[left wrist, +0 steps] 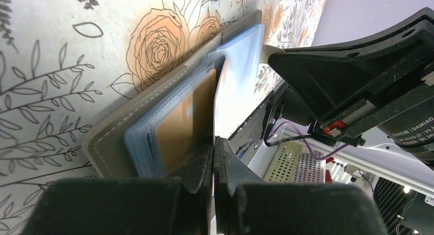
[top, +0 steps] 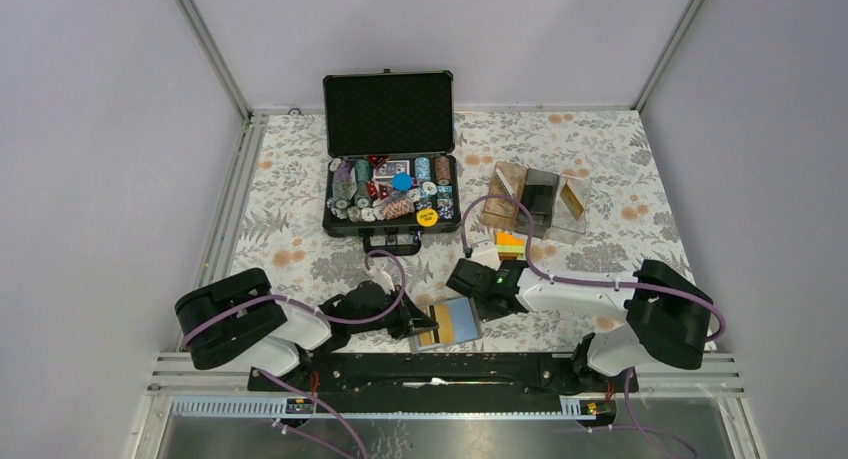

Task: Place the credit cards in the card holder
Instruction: Insert the credit card into the card holder.

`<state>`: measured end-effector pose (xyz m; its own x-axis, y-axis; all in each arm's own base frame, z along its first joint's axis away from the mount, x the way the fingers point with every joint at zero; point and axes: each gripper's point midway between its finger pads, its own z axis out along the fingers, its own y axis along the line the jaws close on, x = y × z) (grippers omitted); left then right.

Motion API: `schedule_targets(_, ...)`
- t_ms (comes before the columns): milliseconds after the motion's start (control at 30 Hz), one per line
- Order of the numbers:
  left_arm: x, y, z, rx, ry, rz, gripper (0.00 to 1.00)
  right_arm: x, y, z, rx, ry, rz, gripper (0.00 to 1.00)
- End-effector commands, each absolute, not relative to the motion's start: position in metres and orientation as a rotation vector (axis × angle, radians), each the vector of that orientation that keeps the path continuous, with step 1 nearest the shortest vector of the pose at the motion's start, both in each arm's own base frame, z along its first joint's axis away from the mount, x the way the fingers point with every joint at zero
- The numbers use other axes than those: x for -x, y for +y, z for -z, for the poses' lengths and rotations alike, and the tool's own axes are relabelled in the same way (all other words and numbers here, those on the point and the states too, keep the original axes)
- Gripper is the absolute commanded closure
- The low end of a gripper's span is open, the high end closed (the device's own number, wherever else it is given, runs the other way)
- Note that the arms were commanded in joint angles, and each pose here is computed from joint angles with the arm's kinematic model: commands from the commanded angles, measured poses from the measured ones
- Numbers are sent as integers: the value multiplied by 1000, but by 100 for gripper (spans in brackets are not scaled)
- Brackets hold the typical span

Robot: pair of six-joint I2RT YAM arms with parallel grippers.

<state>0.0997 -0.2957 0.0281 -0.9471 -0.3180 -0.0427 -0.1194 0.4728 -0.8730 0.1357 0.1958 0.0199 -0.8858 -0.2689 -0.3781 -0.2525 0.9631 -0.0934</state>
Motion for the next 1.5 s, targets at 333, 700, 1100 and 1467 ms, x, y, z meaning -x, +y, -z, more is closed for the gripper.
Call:
schedule_targets(333, -107, -301, -34, 381, 2478, 1455, 100, -138, 206, -26, 385, 2697, 49, 100)
schedule_targets(700, -112, -289, -28, 294, 2507, 1281, 100, -138, 204, -27, 377, 2694, 53, 100)
schedule_targets(1100, -110, -292, -22, 162, 2556, 1209, 100, -137, 203, -27, 381, 2695, 59, 100)
schedule_targets(1467, -113, -288, -26, 73, 2558, 1145, 100, -136, 203, -27, 385, 2697, 62, 100)
